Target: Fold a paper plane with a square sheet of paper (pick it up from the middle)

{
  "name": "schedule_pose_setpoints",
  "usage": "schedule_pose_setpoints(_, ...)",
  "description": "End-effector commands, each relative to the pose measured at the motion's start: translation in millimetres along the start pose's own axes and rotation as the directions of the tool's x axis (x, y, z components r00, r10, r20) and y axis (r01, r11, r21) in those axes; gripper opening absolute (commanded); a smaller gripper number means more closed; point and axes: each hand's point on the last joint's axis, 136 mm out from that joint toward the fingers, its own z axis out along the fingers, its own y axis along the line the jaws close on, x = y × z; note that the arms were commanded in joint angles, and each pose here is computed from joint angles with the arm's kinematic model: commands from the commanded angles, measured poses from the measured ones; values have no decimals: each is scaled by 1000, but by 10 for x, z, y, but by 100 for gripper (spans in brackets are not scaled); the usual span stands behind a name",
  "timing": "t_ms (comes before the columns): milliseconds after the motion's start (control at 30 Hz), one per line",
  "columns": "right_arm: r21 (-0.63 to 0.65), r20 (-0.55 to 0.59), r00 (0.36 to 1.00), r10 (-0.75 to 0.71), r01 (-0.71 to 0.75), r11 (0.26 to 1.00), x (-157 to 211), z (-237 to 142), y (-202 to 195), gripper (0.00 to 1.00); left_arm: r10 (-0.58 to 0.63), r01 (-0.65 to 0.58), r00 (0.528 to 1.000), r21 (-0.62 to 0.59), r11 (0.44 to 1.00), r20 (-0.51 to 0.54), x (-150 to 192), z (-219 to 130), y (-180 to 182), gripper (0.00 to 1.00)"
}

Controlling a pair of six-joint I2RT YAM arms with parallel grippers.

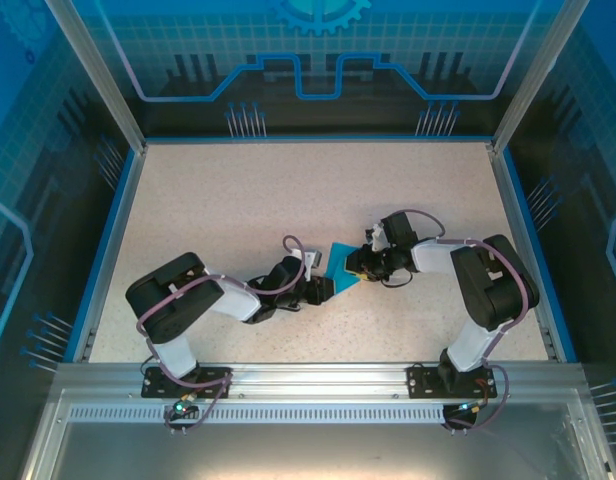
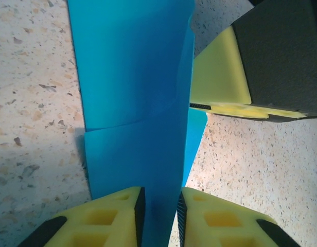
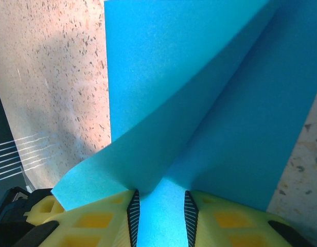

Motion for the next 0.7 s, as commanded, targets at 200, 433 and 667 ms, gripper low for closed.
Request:
schedule_pose_setpoints(200, 83, -42, 999, 33, -29, 996, 131, 125, -211, 40, -29, 29, 999, -1, 1000, -16, -121, 89, -41, 34)
schedule_pose_setpoints(433, 118, -53, 998, 37, -30, 993, 166, 154, -260, 44, -58, 56, 998, -50, 997, -30, -83, 108, 89, 33)
schedule_pose_setpoints(667, 147, -56, 998, 42, -33, 989, 183, 170, -299, 47, -71, 68, 997, -62, 996, -42, -71, 130, 134, 31)
